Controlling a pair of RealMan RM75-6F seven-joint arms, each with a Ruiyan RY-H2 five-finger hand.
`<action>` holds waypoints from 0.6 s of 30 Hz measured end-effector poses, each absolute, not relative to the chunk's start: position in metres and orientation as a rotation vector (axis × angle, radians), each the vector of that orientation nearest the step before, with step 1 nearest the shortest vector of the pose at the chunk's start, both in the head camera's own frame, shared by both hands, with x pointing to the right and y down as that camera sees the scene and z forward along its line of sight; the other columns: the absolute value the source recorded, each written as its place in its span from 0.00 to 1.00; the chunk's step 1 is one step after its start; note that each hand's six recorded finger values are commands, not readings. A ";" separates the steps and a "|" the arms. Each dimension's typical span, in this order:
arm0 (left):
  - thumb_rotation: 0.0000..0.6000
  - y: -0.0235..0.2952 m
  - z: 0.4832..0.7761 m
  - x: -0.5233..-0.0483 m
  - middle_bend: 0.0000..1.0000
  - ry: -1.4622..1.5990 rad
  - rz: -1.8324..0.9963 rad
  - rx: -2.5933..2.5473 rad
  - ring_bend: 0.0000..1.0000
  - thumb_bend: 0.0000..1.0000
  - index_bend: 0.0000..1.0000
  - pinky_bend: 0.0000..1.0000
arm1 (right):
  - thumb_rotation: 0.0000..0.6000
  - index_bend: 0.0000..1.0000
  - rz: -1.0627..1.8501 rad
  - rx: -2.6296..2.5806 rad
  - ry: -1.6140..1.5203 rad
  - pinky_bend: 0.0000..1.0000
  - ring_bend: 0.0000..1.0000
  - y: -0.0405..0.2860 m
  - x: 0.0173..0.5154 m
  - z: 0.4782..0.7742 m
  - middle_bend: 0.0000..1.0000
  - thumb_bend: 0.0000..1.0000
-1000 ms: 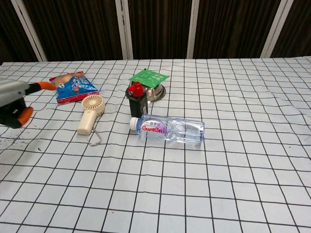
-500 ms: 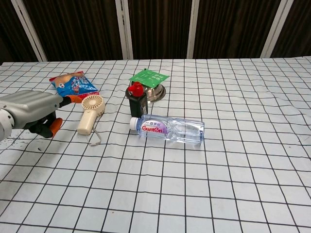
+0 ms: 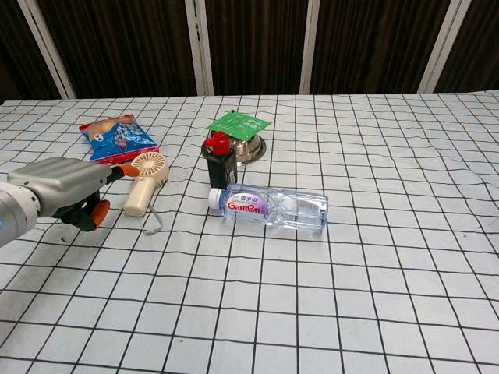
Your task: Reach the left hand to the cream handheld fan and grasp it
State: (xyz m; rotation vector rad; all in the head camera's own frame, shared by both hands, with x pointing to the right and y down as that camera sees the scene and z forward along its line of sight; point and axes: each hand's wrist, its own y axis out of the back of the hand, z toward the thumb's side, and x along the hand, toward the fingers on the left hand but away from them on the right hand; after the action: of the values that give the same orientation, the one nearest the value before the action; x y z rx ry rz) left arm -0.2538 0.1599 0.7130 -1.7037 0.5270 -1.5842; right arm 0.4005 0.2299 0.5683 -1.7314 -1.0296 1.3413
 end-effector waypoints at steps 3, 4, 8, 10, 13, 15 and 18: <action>1.00 0.160 0.712 -0.252 0.89 0.534 -1.575 -1.706 0.80 0.91 0.05 0.86 | 1.00 0.00 1.340 -1.731 -1.030 0.00 0.00 0.230 0.400 0.568 0.00 0.40; 1.00 0.160 0.713 -0.251 0.89 0.531 -1.573 -1.706 0.80 0.91 0.05 0.86 | 1.00 0.00 1.340 -1.731 -1.030 0.00 0.00 0.230 0.400 0.568 0.00 0.40; 1.00 0.161 0.714 -0.251 0.89 0.521 -1.576 -1.704 0.80 0.91 0.05 0.86 | 1.00 0.00 1.339 -1.732 -1.031 0.00 0.00 0.230 0.400 0.568 0.00 0.40; 1.00 0.162 0.715 -0.251 0.89 0.516 -1.579 -1.704 0.80 0.91 0.05 0.86 | 1.00 0.00 1.338 -1.731 -1.031 0.00 0.00 0.230 0.400 0.568 0.00 0.40; 1.00 0.164 0.716 -0.249 0.89 0.511 -1.579 -1.707 0.80 0.91 0.05 0.86 | 1.00 0.00 1.339 -1.731 -1.032 0.00 0.00 0.230 0.400 0.568 0.00 0.40; 1.00 0.164 0.717 -0.249 0.89 0.511 -1.577 -1.705 0.80 0.91 0.05 0.86 | 1.00 0.00 1.339 -1.731 -1.033 0.00 0.00 0.230 0.400 0.568 0.00 0.40; 1.00 0.164 0.718 -0.250 0.89 0.509 -1.582 -1.694 0.80 0.91 0.05 0.86 | 1.00 0.00 1.339 -1.731 -1.033 0.00 0.00 0.230 0.401 0.568 0.00 0.40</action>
State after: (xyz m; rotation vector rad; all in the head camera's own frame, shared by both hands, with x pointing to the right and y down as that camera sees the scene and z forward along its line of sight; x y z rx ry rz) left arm -0.2497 0.1637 0.7176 -1.6936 0.5091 -1.5819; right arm 0.4007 0.2299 0.5679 -1.7312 -1.0332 1.3387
